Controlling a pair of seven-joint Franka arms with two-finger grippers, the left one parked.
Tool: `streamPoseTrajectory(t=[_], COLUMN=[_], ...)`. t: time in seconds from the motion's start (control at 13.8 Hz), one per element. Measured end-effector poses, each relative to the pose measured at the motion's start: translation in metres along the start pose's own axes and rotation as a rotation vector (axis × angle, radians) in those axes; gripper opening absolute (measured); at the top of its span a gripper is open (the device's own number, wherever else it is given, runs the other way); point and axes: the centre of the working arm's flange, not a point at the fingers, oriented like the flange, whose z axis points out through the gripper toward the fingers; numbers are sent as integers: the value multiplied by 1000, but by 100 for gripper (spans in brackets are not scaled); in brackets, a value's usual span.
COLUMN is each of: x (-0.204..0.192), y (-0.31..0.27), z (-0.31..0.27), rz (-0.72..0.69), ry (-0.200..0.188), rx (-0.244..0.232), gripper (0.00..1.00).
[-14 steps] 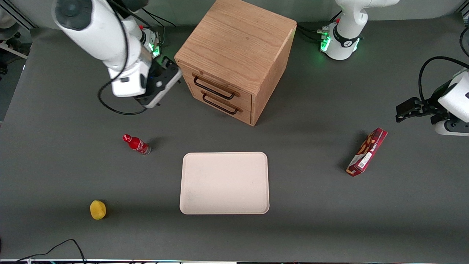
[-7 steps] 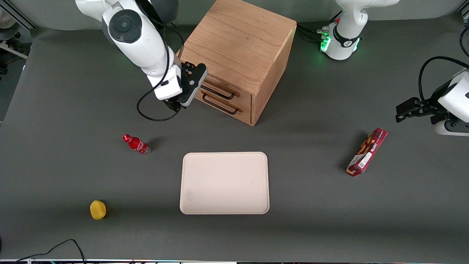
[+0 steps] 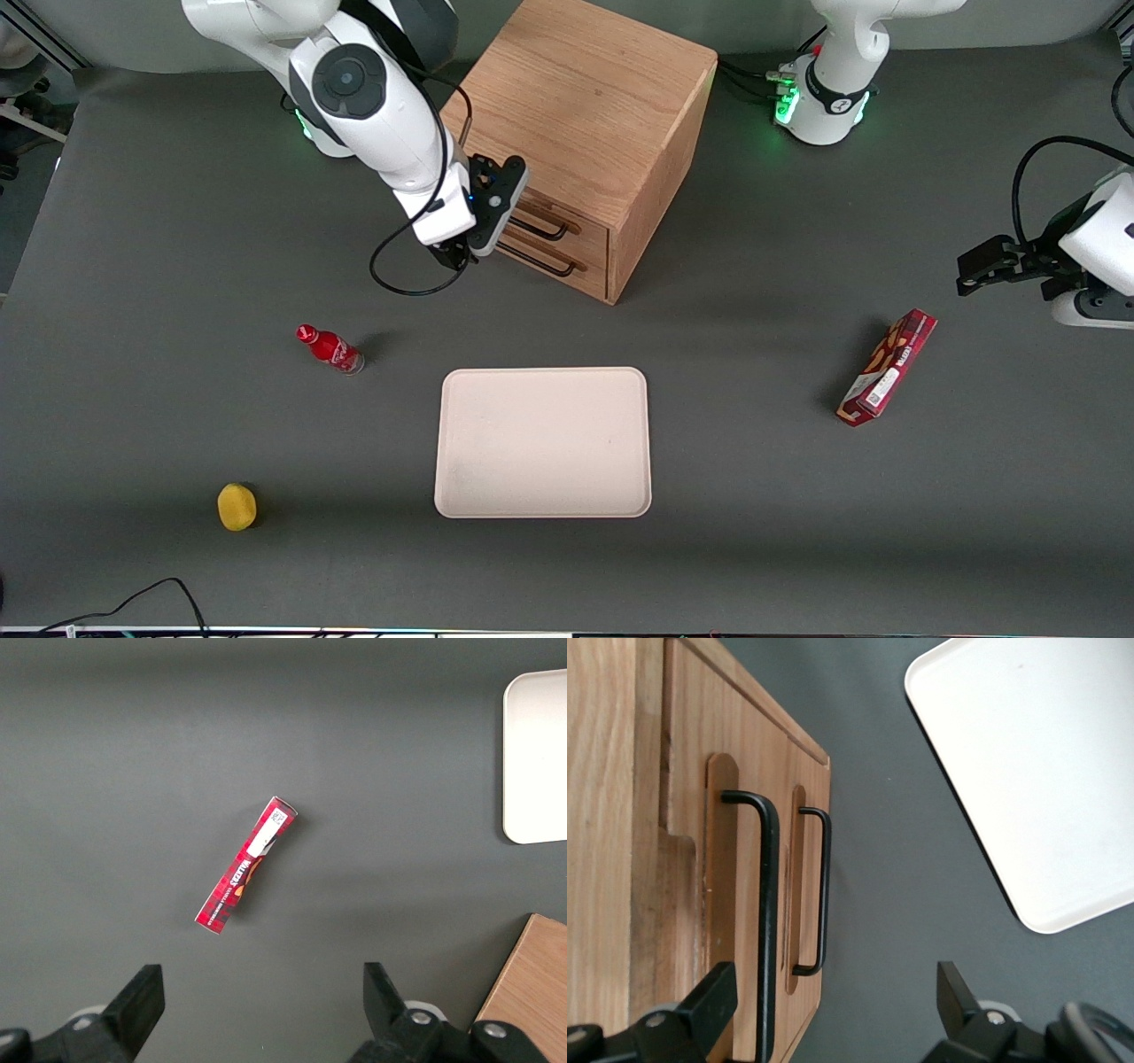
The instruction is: Open upper drawer
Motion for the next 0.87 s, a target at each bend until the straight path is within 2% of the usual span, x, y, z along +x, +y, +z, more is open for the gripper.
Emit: streamPoseTrajectory(t=[0.51,0.87], x=[-2,-2], y=[-15,-14], z=[32,33], rz=[-5,20], ry=[-13,-12], rx=[9,11], gripper=[100,100])
